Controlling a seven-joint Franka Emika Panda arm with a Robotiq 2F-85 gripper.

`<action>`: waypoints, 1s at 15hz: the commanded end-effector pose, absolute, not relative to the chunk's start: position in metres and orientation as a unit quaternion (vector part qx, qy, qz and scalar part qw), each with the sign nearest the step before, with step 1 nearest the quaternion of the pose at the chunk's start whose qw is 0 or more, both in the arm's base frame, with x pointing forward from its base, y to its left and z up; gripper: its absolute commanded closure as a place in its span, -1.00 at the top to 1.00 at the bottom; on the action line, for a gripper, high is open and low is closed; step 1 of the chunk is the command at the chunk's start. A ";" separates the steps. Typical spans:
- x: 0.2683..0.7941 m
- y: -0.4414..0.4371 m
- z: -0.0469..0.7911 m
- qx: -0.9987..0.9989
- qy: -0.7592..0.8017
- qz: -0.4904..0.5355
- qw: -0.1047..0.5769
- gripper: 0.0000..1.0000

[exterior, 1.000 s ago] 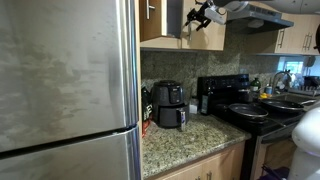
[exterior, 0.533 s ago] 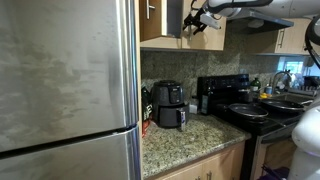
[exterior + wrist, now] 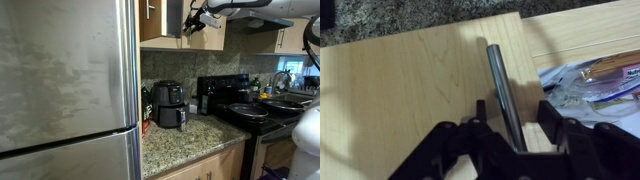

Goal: Open the cabinet door on the right

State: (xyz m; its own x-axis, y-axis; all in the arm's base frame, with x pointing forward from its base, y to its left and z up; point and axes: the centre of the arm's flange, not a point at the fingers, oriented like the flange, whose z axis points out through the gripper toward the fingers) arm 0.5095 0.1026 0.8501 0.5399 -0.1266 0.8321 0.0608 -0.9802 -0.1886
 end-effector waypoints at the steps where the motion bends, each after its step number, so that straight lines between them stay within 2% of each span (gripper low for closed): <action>1: 0.518 0.087 0.846 -0.866 0.022 -0.493 0.087 -0.50; 4: 0.517 0.079 0.835 -0.866 0.020 -0.494 0.079 -0.95; 11: 0.480 0.073 0.847 -0.833 0.000 -0.552 -0.042 -0.93; 15: 0.466 0.059 0.850 -0.822 0.018 -0.566 -0.062 -0.93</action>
State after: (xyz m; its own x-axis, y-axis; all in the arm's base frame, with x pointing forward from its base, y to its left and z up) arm 0.4933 0.1167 0.8392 0.4156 0.0412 0.9086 0.0284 -0.9991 0.0323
